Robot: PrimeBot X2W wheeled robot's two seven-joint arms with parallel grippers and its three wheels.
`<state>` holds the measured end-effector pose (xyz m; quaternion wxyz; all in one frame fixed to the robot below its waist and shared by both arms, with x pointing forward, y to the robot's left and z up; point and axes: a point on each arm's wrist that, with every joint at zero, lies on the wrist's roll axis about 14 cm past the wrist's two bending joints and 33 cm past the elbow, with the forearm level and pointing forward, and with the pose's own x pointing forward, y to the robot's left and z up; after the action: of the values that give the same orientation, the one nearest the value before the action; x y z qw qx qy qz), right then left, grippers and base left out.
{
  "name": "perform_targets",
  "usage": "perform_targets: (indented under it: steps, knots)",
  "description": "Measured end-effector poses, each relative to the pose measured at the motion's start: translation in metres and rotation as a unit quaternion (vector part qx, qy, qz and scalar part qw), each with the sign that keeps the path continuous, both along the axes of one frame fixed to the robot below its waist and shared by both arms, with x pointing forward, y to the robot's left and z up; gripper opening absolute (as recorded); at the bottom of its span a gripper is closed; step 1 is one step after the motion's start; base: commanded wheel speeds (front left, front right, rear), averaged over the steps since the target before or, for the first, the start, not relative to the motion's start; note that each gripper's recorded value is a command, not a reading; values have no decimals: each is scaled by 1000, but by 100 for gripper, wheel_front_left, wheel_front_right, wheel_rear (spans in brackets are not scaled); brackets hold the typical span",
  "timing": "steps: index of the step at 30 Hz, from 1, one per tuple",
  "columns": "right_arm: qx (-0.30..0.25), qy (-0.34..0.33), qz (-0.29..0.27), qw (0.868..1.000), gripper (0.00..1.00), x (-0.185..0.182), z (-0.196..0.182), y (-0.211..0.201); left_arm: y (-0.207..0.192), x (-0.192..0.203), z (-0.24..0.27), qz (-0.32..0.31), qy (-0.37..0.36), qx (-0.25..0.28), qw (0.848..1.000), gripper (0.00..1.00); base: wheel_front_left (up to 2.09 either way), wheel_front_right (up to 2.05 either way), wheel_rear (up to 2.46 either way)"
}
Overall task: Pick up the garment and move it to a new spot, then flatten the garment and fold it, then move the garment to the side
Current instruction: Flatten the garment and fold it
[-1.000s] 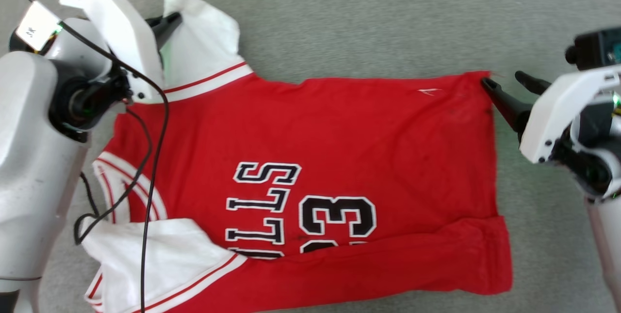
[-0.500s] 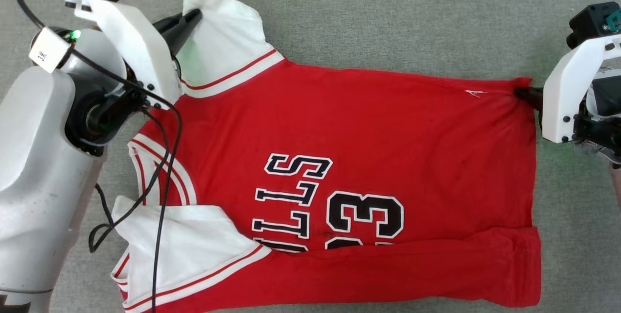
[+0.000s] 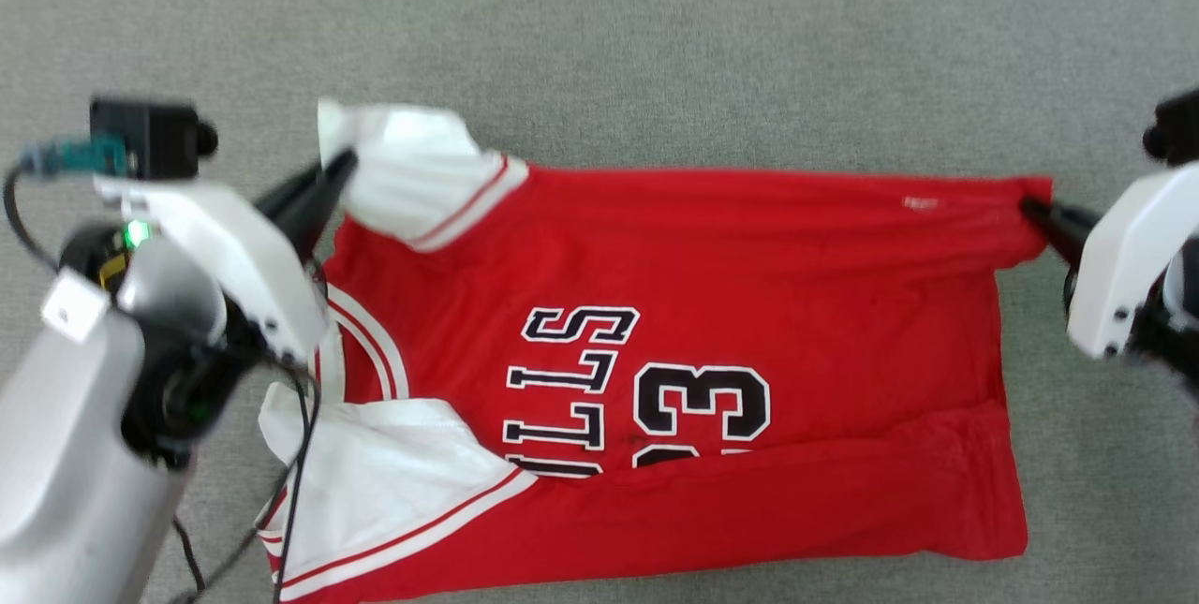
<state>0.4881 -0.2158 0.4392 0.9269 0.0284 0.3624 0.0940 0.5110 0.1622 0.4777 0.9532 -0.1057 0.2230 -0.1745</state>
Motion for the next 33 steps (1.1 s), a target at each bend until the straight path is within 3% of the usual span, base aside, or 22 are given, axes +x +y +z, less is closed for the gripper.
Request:
perform_targets:
  steps: [12,19,20,21,22,23,24,25,26,33]
  knots:
    - [49,34,-36,998,0,-85,-28,13,5,-117,-58,65,110,-50,991,0,0,0,0]
    - [72,66,-68,993,0,-126,-49,14,-1,-157,-81,82,163,-74,980,0,0,0,0]
    - [73,68,-71,992,7,-130,-51,14,-3,-161,-86,82,172,-77,979,0,0,0,0]
    - [77,70,-76,992,40,-134,-54,15,-6,-164,-88,84,178,-85,977,0,0,0,0]
    - [82,72,-80,991,80,-137,-57,16,-8,-165,-90,85,179,-91,976,0,0,0,0]
    - [84,70,-82,991,100,-140,-58,18,-8,-166,-93,88,181,-92,975,0,0,0,0]
    - [87,64,-86,990,100,-140,-57,18,-9,-168,-94,87,183,-95,975,40,0,0,0]
    - [90,54,-90,990,100,-141,-55,18,-10,-167,-93,89,176,-97,975,95,0,0,0]
    - [93,40,-96,990,100,-140,-53,18,-10,-167,-93,91,170,-100,976,100,0,0,0]
    - [102,-62,-117,986,100,-127,-21,12,-12,-158,-72,89,95,-93,987,100,0,0,0]
